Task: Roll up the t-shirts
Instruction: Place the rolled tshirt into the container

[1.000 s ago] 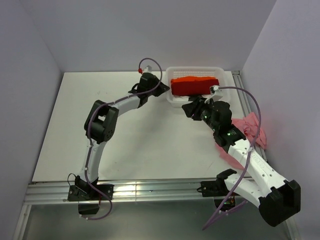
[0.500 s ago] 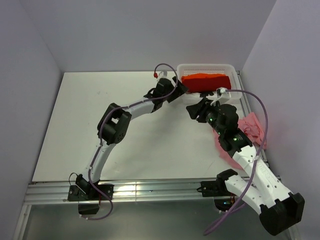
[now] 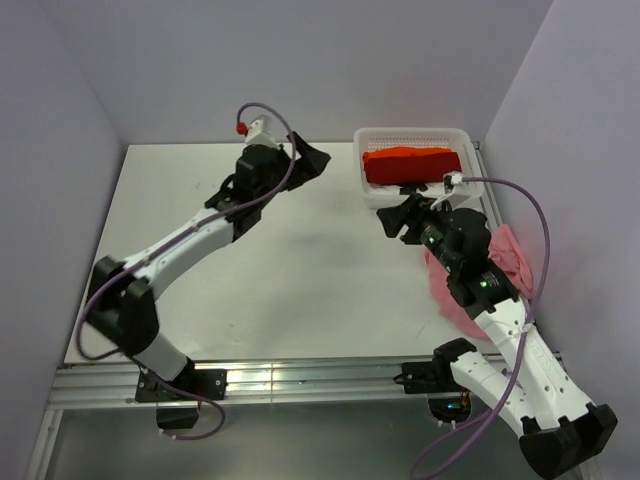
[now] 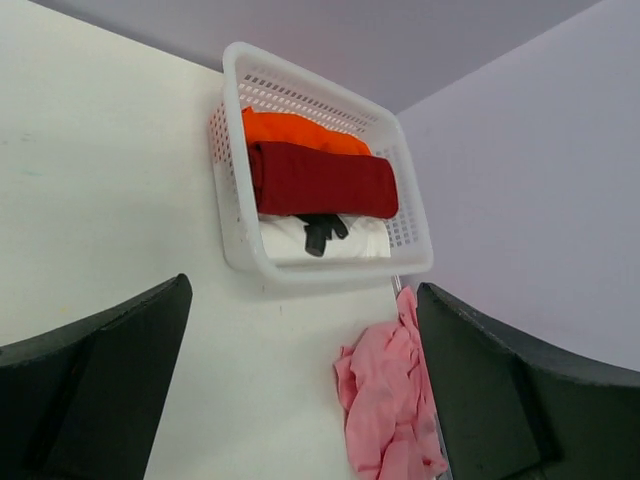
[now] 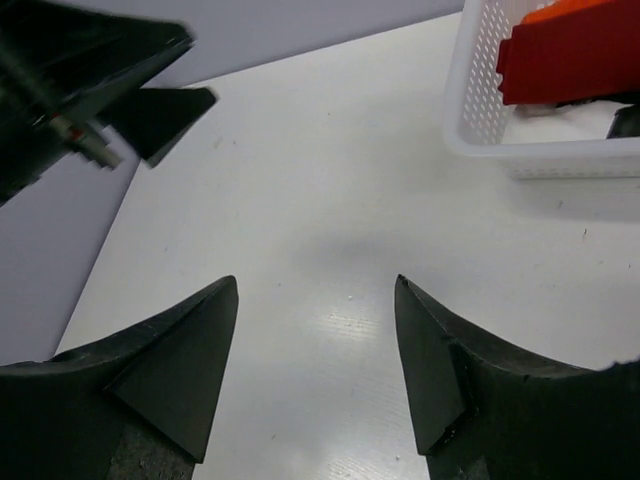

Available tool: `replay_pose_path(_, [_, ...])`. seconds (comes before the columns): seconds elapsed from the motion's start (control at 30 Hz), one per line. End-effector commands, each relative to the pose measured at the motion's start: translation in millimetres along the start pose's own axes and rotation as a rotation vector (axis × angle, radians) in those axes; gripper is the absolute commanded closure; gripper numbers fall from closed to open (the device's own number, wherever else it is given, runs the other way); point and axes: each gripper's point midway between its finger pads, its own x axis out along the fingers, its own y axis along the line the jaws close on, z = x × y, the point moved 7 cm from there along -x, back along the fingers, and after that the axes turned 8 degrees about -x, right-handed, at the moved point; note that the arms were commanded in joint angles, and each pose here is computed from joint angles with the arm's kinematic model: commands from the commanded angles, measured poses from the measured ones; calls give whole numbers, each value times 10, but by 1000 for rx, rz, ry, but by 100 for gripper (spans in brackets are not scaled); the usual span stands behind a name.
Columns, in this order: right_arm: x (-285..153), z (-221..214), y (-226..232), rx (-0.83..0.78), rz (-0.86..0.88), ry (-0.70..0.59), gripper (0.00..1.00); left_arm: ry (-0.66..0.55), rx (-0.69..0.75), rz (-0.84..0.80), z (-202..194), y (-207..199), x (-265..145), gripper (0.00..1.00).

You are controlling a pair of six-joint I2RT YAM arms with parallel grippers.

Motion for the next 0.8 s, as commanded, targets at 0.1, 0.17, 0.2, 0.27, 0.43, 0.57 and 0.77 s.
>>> replay_pose_path(0.1, [-340,255,65,0,8,-146,29,-59,133,39,142,132,-938,1])
replay_pose_path(0.17, [-449,219,47,4,9,-172,29,-101,150,56,181,232,-1257,0])
replay_pose_path(0.2, [-478,196,42,9,10,-176,29,-101,154,82,166,313,-1367,1])
replay_pose_path(0.27, [-521,116,-5,13,-6,-173,29,-127,157,98,170,404,-1576,1])
replay_pose_path(0.43, [-648,-96,-141,45,-61,-186,29,-156,138,143,65,777,-2208,0])
replay_pose_path(0.57, [-699,-255,-230,65,-86,-195,29,-188,123,176,24,995,-2570,0])
replay_pose_path(0.77, [-711,-446,-321,75,-105,-179,29,-225,104,229,37,1136,-2881,1])
